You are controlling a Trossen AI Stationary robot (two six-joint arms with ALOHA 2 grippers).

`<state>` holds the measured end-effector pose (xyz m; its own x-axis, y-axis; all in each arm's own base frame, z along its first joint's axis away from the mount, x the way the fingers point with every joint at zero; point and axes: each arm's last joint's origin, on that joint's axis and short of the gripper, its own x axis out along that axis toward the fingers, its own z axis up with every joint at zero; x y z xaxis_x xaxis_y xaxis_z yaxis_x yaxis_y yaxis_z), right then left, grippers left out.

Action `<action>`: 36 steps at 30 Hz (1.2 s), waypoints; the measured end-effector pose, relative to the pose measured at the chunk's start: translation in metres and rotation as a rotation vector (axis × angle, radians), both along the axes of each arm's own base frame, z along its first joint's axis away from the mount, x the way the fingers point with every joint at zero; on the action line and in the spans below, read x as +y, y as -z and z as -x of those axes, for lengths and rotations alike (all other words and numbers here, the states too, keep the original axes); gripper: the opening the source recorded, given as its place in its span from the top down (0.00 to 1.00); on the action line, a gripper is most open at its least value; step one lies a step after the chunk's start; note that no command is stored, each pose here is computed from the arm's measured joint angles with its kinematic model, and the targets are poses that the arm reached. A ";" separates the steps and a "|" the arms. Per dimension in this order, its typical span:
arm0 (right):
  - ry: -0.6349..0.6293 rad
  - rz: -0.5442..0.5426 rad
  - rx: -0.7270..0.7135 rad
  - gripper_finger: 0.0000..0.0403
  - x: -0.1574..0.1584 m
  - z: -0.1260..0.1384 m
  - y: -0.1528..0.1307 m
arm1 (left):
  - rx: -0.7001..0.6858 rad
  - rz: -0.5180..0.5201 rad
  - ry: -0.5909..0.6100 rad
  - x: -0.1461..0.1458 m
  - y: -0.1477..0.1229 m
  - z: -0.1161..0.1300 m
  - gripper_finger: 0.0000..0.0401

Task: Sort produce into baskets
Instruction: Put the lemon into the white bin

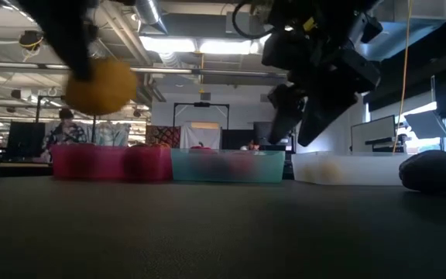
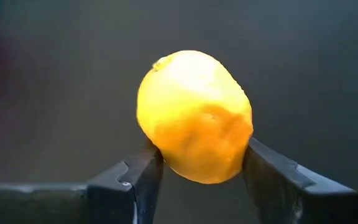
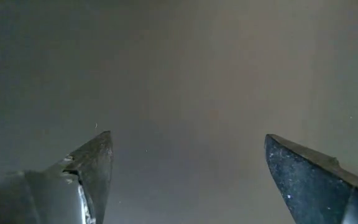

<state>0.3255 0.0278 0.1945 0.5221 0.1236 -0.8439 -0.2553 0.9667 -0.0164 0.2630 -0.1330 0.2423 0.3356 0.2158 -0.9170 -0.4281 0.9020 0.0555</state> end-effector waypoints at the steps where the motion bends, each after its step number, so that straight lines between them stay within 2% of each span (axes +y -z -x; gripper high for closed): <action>1: 0.001 -0.001 -0.009 0.14 0.000 -0.001 0.000 | 0.000 -0.041 0.027 0.006 0.000 -0.003 0.52; 5: 0.038 -0.035 -0.095 0.14 0.001 -0.008 -0.006 | -0.014 -0.154 0.114 0.026 0.000 -0.016 0.52; 11: 0.100 -0.100 -0.207 0.14 0.001 -0.017 -0.014 | -0.101 -0.220 0.269 0.039 0.009 -0.033 0.52; 17: 0.077 -0.168 -0.205 0.14 0.004 -0.017 -0.014 | -0.212 -0.260 0.307 0.047 0.032 -0.040 0.52; 22: 0.105 -0.145 -0.280 0.14 0.003 -0.022 -0.019 | -0.342 -0.270 0.282 0.059 0.043 -0.048 0.52; 26: 0.117 -0.103 -0.349 0.14 0.001 -0.026 -0.024 | -0.403 -0.326 0.321 0.069 0.039 -0.056 0.52; 32: 0.102 -0.077 -0.388 0.15 -0.010 -0.028 -0.027 | -0.396 -0.407 0.384 0.080 0.037 -0.061 0.52; 36: 0.104 -0.091 -0.386 0.23 -0.019 -0.029 -0.027 | -0.373 -0.435 0.409 0.086 0.037 -0.061 0.52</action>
<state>0.3540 0.0083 0.2212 0.8117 0.1185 -0.5719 -0.1482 0.9889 -0.0054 0.3242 -0.0474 0.2054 0.7432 0.3263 -0.5841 -0.1199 0.9239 0.3635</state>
